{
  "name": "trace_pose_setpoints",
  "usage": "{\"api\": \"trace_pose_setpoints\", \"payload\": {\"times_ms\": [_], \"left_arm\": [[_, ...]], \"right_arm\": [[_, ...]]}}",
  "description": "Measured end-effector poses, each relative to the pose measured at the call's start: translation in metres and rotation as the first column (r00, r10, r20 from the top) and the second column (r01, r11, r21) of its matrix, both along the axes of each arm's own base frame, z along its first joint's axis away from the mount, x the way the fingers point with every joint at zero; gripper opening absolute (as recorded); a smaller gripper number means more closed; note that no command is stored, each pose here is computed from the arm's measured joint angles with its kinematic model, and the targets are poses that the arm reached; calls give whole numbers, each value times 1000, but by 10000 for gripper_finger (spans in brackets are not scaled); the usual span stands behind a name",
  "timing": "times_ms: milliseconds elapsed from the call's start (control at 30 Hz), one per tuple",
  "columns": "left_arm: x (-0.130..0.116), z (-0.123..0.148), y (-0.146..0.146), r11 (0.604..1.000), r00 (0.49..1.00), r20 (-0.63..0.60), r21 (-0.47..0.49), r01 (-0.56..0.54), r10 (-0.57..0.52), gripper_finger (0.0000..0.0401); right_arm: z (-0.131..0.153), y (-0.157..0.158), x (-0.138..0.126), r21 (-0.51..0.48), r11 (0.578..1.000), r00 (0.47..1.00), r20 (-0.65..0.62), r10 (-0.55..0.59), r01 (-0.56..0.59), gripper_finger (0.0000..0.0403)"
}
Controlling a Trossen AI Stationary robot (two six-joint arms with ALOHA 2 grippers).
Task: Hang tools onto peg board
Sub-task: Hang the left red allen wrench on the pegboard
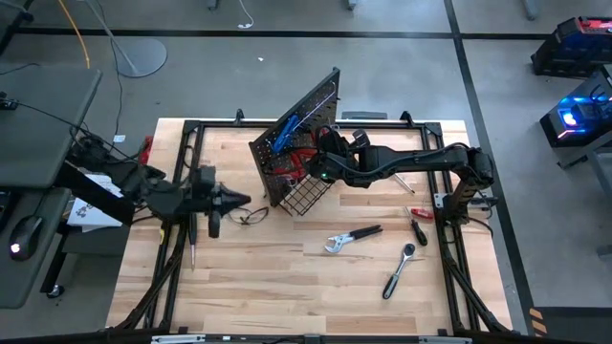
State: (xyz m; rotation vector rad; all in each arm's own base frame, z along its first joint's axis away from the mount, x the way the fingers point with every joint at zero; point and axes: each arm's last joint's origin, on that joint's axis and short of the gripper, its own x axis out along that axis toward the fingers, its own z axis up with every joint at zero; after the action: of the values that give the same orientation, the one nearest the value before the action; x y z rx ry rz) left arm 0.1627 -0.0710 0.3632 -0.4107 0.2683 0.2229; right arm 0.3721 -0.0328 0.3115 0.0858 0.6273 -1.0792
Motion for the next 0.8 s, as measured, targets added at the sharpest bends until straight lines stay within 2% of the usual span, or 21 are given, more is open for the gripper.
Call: {"api": "trace_pose_setpoints", "payload": {"times_ms": [100,200,367,500,800], "left_arm": [[6,7,-2,993,995,80,93,-75,67,0],[20,5,1,981,991,79,154,-121,110,0],[41,-1,7,966,980,76,166,-196,185,0],[53,-11,12,938,962,42,211,-274,271,0],[77,-37,19,914,936,-79,256,-314,344,0]], "right_arm": [[0,0,0,0,1000,1000,0,0,0,35],[0,0,0,8,1000,1000,1,5,-5,35],[0,0,0,13,1000,1000,1,8,-8,35],[0,0,0,13,1000,1000,1,8,-8,35],[-1,14,0,10,999,999,-19,42,-41,35]]}}
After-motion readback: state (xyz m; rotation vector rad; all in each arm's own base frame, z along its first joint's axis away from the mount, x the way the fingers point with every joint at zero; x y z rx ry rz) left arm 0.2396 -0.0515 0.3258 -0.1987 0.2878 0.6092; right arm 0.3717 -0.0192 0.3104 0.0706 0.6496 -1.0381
